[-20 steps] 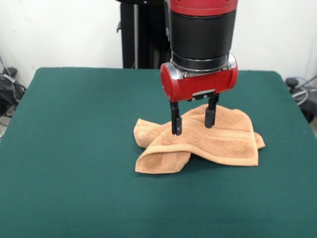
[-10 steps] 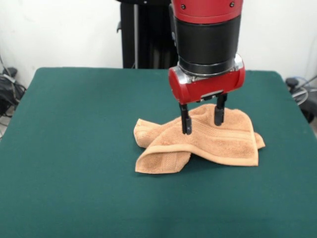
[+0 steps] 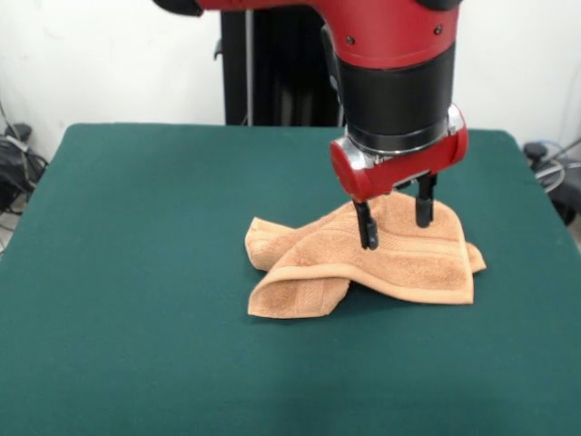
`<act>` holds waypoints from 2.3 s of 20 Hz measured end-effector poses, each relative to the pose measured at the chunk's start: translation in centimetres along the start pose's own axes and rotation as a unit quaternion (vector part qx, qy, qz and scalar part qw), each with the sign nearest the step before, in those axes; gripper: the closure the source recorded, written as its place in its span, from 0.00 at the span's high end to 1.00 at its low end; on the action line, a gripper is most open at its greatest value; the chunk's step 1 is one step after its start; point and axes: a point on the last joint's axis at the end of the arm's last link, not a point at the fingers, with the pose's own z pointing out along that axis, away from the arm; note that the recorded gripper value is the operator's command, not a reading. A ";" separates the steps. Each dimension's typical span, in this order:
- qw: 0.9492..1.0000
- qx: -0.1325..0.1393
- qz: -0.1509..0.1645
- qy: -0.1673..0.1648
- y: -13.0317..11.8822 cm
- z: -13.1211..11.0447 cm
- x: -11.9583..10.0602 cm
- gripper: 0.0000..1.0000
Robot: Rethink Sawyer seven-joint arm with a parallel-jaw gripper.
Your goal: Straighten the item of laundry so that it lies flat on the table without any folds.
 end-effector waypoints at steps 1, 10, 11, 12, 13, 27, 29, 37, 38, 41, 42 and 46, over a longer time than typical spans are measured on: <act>1.000 -0.004 -0.001 0.001 0.0 0.2 0.0 1.00; 0.999 -0.011 -0.029 0.010 0.4 0.9 0.1 1.00; 0.999 -0.010 -0.030 0.010 0.4 0.9 0.2 1.00; 0.999 -0.010 -0.031 0.009 0.3 0.8 0.2 1.00; 0.999 -0.010 -0.032 0.008 0.2 0.7 0.2 1.00; 1.000 -0.003 -0.030 -0.002 -1.7 -0.9 0.9 1.00; 0.999 -0.002 -0.035 -0.002 -1.5 -0.8 0.8 1.00; 0.999 -0.013 -0.044 0.009 -0.6 -0.6 0.8 1.00; 0.999 -0.016 -0.046 0.011 -0.3 -0.5 0.7 1.00; 0.998 -0.022 -0.049 0.016 0.1 -0.5 0.6 1.00; 0.998 -0.025 -0.050 0.018 0.2 -0.5 0.6 1.00; 0.998 -0.035 -0.056 0.022 0.7 -0.5 0.5 1.00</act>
